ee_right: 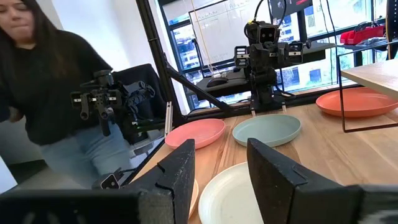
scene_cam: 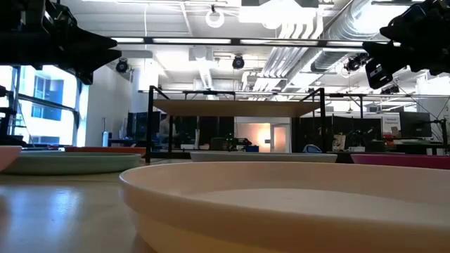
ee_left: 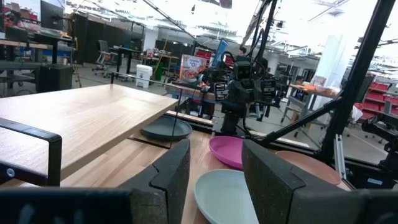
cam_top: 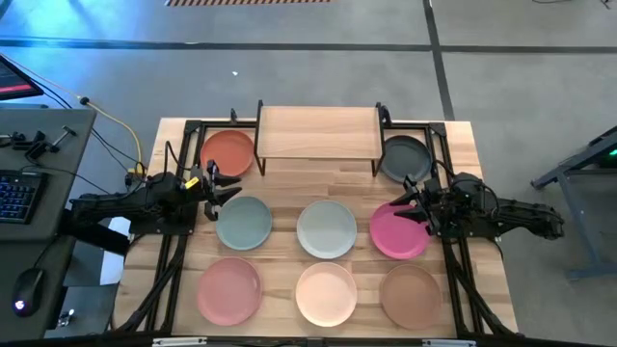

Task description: Place and stack plates onto a shelf

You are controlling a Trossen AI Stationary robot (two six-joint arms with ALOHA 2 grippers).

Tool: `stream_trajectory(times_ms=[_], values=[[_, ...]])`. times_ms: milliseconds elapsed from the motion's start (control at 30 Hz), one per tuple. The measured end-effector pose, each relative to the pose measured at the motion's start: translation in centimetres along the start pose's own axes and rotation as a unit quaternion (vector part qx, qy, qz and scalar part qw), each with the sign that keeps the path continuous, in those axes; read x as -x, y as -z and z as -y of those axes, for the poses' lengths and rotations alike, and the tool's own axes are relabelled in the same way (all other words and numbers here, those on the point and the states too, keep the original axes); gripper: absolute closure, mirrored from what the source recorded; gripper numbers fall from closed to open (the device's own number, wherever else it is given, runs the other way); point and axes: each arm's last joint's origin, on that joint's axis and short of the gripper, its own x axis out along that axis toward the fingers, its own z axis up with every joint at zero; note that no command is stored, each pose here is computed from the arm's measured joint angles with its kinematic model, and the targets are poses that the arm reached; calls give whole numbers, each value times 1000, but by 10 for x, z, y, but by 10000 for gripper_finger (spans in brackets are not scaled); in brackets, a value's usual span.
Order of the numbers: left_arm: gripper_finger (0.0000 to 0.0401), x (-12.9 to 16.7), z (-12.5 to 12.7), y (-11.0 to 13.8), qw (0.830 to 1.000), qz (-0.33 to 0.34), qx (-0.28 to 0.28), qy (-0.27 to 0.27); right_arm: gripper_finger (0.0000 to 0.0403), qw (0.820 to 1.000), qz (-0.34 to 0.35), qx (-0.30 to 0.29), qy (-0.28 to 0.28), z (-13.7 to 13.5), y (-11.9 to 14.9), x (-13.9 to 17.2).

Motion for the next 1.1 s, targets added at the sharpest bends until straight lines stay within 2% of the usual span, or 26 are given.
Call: stream_trajectory(times_ms=[1100], values=[[268,0,-1,-1,1000,7,1,-12,274,1000,0,0,0,0,0,0]])
